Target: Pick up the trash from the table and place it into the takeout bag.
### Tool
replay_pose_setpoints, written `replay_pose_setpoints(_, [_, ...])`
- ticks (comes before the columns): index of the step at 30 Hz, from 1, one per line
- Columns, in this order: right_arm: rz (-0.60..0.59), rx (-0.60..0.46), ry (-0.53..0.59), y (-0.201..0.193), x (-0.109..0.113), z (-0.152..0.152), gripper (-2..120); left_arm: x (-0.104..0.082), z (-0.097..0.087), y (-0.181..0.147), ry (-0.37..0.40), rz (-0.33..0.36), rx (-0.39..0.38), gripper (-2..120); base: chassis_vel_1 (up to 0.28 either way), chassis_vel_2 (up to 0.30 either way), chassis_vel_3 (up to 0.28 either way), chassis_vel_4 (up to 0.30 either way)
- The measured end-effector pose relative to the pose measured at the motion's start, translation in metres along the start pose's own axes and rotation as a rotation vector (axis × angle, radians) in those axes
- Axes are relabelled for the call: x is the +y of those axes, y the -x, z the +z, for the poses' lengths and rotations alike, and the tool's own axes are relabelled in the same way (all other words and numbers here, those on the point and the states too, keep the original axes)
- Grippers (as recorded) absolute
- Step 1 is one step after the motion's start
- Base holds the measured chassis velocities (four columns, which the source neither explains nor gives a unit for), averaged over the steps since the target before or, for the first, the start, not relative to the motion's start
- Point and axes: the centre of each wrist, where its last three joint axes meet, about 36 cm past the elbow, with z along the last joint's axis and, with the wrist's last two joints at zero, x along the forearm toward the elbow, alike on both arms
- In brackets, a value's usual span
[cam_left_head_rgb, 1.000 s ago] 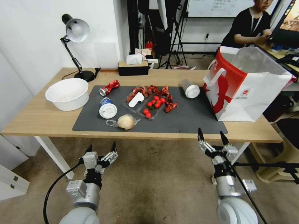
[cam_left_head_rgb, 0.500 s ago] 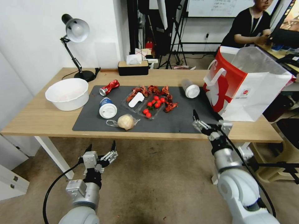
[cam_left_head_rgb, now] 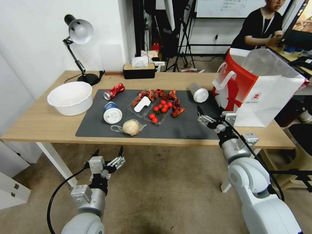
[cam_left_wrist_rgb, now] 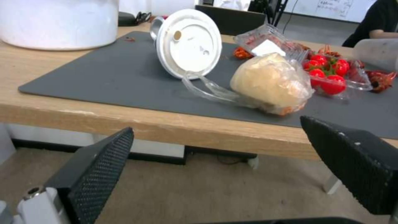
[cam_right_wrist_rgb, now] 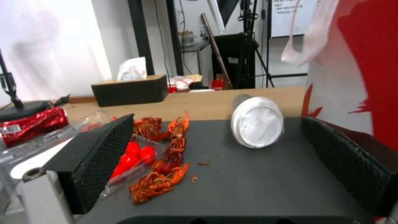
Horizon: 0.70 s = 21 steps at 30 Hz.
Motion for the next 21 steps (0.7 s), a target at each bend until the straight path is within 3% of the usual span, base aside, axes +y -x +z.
replay_pose_setpoints(21, [-0.019, 0.043, -0.049, 0.075, 0.000, 0.004, 100, 0.002, 0.000, 0.002, 0.005, 0.001, 0.002, 100, 0.000, 0.000, 0.000, 0.000])
